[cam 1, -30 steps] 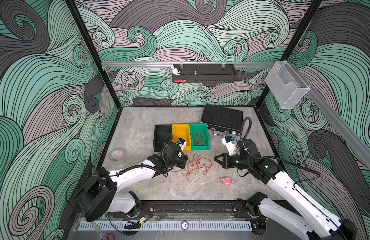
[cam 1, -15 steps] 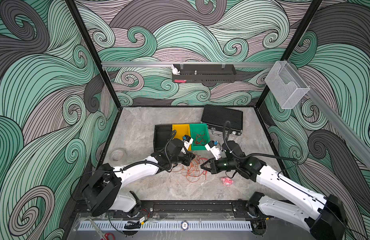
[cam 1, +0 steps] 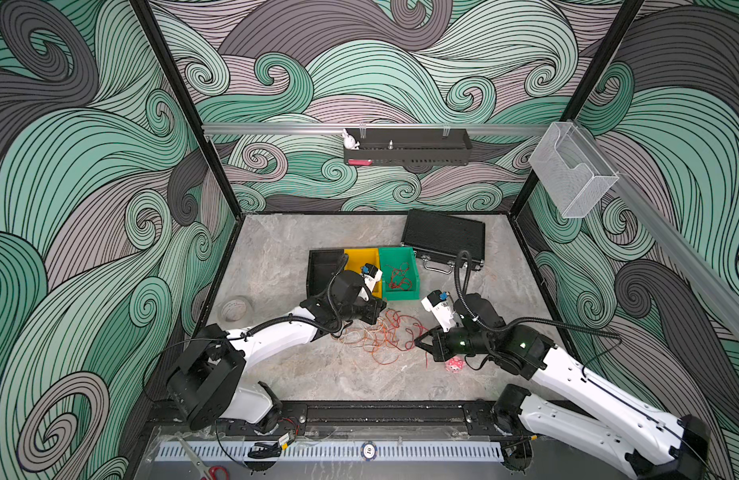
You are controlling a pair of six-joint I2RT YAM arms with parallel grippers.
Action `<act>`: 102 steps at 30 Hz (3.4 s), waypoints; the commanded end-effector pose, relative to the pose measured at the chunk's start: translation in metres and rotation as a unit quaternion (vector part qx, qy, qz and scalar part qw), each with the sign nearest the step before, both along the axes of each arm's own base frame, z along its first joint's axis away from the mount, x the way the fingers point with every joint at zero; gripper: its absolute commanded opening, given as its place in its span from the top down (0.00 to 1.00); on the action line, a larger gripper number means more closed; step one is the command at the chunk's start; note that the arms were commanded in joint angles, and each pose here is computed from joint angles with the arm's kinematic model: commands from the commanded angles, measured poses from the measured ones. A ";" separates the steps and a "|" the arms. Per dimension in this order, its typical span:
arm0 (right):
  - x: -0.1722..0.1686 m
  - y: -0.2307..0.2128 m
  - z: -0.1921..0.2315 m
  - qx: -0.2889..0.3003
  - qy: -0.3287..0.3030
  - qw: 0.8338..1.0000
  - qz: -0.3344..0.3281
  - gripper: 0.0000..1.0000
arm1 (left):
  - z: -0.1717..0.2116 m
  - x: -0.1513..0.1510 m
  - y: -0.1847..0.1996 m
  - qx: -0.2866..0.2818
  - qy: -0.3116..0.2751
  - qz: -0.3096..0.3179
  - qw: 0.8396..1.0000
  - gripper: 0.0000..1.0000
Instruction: Untangle the cables
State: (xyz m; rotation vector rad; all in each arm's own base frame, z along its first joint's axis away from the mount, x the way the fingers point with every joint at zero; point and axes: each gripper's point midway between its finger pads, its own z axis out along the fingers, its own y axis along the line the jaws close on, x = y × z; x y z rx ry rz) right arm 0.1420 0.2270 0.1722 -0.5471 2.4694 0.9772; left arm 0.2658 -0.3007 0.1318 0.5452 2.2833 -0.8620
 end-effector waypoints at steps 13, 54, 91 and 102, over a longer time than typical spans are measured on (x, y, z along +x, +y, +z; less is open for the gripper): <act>0.065 -0.031 0.050 -0.028 -0.123 0.983 -0.136 1.00 | -0.016 -0.008 0.025 0.021 0.011 0.037 0.999 1.00; 0.264 0.010 0.027 -0.189 -0.176 0.956 -0.140 0.99 | -0.042 -0.034 0.062 0.021 0.060 0.104 0.993 0.38; 0.277 0.015 -0.068 -0.260 -0.046 0.958 -0.111 0.64 | -0.026 -0.033 0.067 0.027 0.036 0.102 0.994 0.38; 0.277 0.004 -0.029 -0.270 -0.085 0.952 -0.119 0.51 | -0.020 -0.032 0.070 0.031 0.028 0.105 0.994 0.38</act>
